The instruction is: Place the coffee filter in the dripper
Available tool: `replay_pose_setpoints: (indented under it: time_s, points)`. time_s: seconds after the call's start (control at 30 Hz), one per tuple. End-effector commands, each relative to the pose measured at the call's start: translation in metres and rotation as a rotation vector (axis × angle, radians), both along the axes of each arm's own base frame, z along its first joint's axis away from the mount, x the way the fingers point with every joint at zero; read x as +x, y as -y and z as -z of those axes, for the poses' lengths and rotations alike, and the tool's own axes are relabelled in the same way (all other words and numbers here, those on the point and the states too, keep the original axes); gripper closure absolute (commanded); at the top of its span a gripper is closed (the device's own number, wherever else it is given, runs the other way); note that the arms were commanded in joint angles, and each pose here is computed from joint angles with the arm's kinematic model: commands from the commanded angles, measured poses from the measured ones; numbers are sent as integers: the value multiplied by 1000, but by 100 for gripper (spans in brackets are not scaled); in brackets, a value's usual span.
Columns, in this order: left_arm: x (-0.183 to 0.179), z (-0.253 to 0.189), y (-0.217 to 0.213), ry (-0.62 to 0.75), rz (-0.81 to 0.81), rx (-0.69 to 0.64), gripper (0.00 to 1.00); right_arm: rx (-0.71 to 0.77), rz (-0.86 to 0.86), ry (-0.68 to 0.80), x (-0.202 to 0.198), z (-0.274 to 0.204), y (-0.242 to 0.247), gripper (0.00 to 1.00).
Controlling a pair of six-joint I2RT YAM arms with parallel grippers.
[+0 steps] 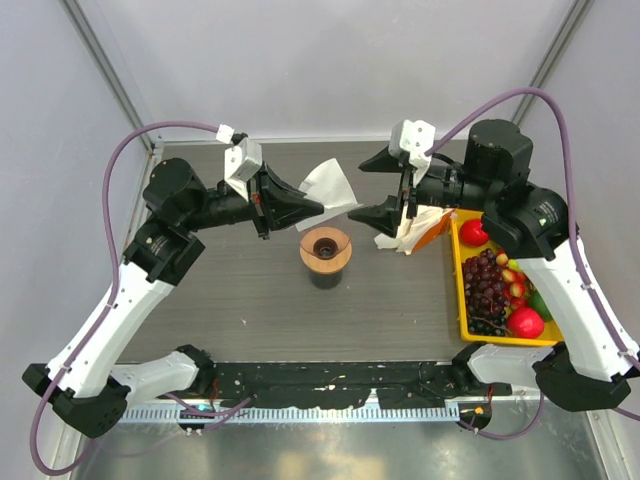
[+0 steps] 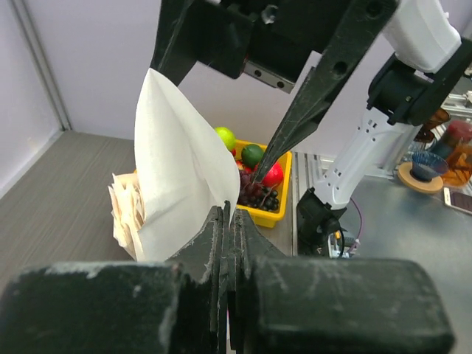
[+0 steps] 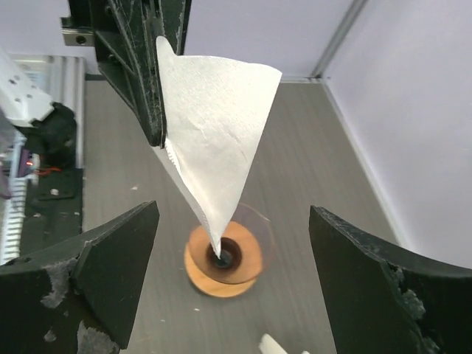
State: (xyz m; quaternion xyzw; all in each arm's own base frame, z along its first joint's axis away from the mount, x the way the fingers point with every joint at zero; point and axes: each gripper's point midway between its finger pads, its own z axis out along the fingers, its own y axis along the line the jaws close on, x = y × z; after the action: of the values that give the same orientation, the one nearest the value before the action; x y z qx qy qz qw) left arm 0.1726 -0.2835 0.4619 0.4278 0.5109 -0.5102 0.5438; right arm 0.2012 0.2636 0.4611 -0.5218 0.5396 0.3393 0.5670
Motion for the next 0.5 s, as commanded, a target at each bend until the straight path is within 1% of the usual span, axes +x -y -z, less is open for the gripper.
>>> replay_pose_setpoints:
  time_s: [0.0, 0.03, 0.07, 0.1, 0.27, 0.33, 0.43, 0.47]
  points:
    - [9, -16, -1, -33, -58, -60, 100, -157, 74, 120, 11, 10, 8, 8]
    - [7, -16, 0, -46, -45, -65, 100, -191, 94, 144, 15, 14, 8, 8]
    - [5, -17, 2, -48, -21, -66, 100, -221, 74, 184, 12, 18, 3, 7]
    - [3, -19, 3, -49, -6, -67, 100, -249, 82, 193, 14, 23, 1, 6]
    - [-6, -21, 8, -52, 58, -61, 100, -278, 67, 232, 17, 25, -14, 5]
    - [-7, -21, 8, -52, 58, -63, 100, -287, 53, 248, 18, 25, -19, 8]
    - [-9, -21, 8, -55, 73, -63, 100, -292, 24, 255, 17, 28, -26, 20]
    - [-9, -20, 9, -57, 74, -62, 100, -292, 19, 257, 16, 28, -26, 22]
